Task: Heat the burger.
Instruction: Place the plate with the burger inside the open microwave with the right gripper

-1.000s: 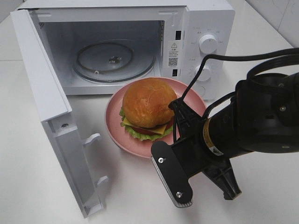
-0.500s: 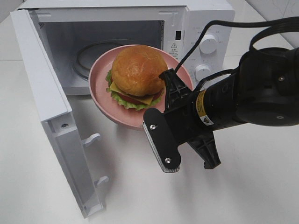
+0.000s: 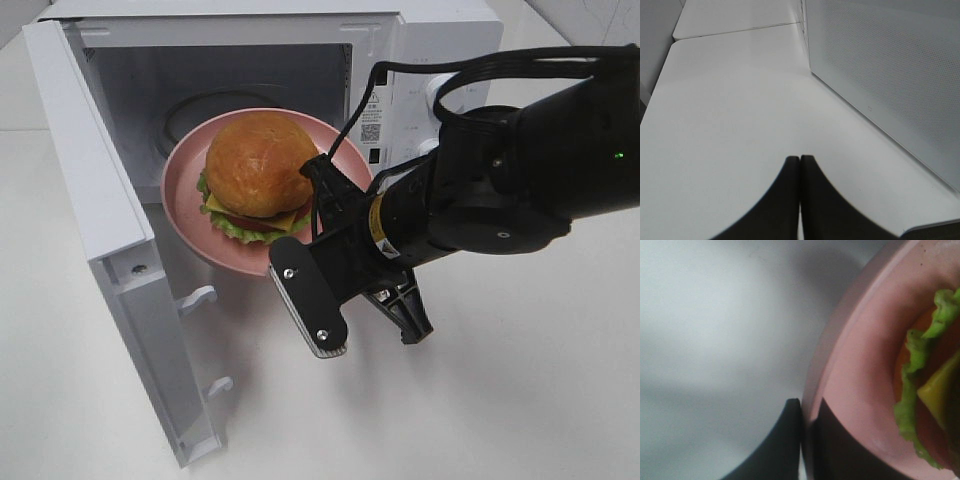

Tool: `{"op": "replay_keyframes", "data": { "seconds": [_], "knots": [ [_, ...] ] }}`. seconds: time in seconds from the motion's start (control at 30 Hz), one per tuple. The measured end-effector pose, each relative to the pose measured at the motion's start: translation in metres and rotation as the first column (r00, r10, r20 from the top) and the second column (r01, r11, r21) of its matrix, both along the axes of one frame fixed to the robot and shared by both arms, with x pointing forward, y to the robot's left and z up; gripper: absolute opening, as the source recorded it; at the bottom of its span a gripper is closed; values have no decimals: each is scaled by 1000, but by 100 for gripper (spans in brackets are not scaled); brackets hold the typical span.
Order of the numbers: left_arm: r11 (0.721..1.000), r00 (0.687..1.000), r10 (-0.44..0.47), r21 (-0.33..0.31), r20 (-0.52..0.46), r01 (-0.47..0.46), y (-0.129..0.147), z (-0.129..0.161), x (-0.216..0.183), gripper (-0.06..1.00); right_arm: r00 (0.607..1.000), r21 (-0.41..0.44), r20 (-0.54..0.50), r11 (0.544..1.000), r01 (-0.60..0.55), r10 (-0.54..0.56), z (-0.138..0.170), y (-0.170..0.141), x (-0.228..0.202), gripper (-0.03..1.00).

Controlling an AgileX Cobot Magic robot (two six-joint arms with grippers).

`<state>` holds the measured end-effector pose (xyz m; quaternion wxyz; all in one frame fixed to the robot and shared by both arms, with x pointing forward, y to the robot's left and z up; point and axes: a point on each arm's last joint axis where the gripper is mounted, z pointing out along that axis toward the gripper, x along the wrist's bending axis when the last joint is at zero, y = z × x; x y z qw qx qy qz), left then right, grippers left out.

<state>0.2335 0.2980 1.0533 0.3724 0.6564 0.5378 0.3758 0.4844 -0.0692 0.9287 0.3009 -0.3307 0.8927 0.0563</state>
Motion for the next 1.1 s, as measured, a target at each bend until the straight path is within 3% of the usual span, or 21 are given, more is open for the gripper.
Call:
{"op": "replay_keyframes", "data": {
  "seconds": [0.27,0.57,0.87,1.1],
  "knots": [
    [1000,1000,0,0,0,0,0,0,0,0,999,-77,-4,996,-36,36,-5,9,12,1],
    [1000,1000,0,0,0,0,0,0,0,0,990,-142,-105,984,-109,95,0,24,21,1],
    [1000,1000,0,0,0,0,0,0,0,0,989,-123,-93,985,-122,111,7,38,36,1],
    [1000,1000,0,0,0,0,0,0,0,0,994,-109,-98,992,-55,44,9,41,67,1]
  ]
}}
